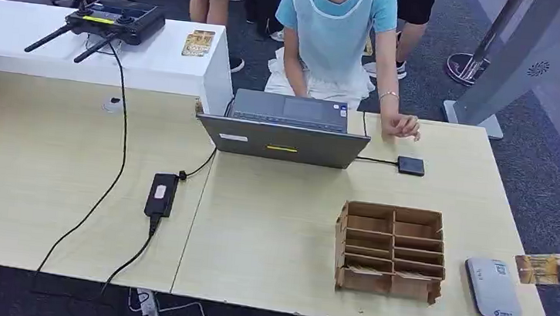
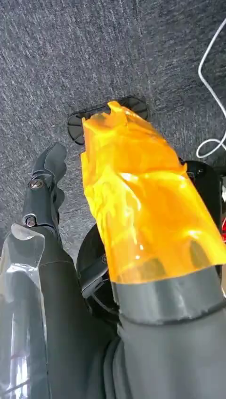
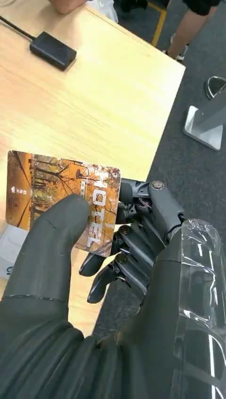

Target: Pass the card to the sensor for recognition and then transmit it.

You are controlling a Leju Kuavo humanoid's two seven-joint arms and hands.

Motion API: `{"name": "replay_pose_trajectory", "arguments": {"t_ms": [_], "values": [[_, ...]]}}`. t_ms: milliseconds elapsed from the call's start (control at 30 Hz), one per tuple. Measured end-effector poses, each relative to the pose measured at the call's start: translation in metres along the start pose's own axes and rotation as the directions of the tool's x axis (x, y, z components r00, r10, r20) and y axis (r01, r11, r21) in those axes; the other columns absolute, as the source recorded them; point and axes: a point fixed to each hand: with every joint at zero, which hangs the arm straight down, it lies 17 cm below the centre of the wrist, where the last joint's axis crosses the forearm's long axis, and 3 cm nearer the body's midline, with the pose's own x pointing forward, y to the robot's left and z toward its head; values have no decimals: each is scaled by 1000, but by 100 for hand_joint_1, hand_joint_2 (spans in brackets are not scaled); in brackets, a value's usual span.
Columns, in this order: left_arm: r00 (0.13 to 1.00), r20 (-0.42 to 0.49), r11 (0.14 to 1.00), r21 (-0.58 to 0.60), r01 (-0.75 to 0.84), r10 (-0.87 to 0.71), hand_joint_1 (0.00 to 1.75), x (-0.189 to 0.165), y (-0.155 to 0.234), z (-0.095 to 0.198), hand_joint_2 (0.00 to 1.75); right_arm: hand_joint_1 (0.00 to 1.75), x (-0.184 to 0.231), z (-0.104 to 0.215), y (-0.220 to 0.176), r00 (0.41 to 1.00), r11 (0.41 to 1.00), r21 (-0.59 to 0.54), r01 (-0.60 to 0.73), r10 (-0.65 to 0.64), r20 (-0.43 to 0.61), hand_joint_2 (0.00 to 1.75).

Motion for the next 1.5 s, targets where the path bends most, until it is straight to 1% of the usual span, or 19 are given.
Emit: {"name": "replay_pose_trajectory", "arguments": {"t_ms": [167,633,967,1500], "values": [[1000,0,1000,-3,20,-20,0,1,-1,0,0,175,-9,-3,12,1000,1000,3,25,-25,-6,175],[997,13,997,-14,78,-78,0,4,-4,0,0,175,-30,-10,37,998,999,28,35,-34,-44,175],[996,15,996,-15,89,-89,0,4,-5,0,0,175,-35,-11,41,998,999,27,35,-33,-56,175],[984,22,984,-25,179,-178,0,4,-8,1,0,175,-50,-9,48,996,999,30,23,-20,-91,175]]}}
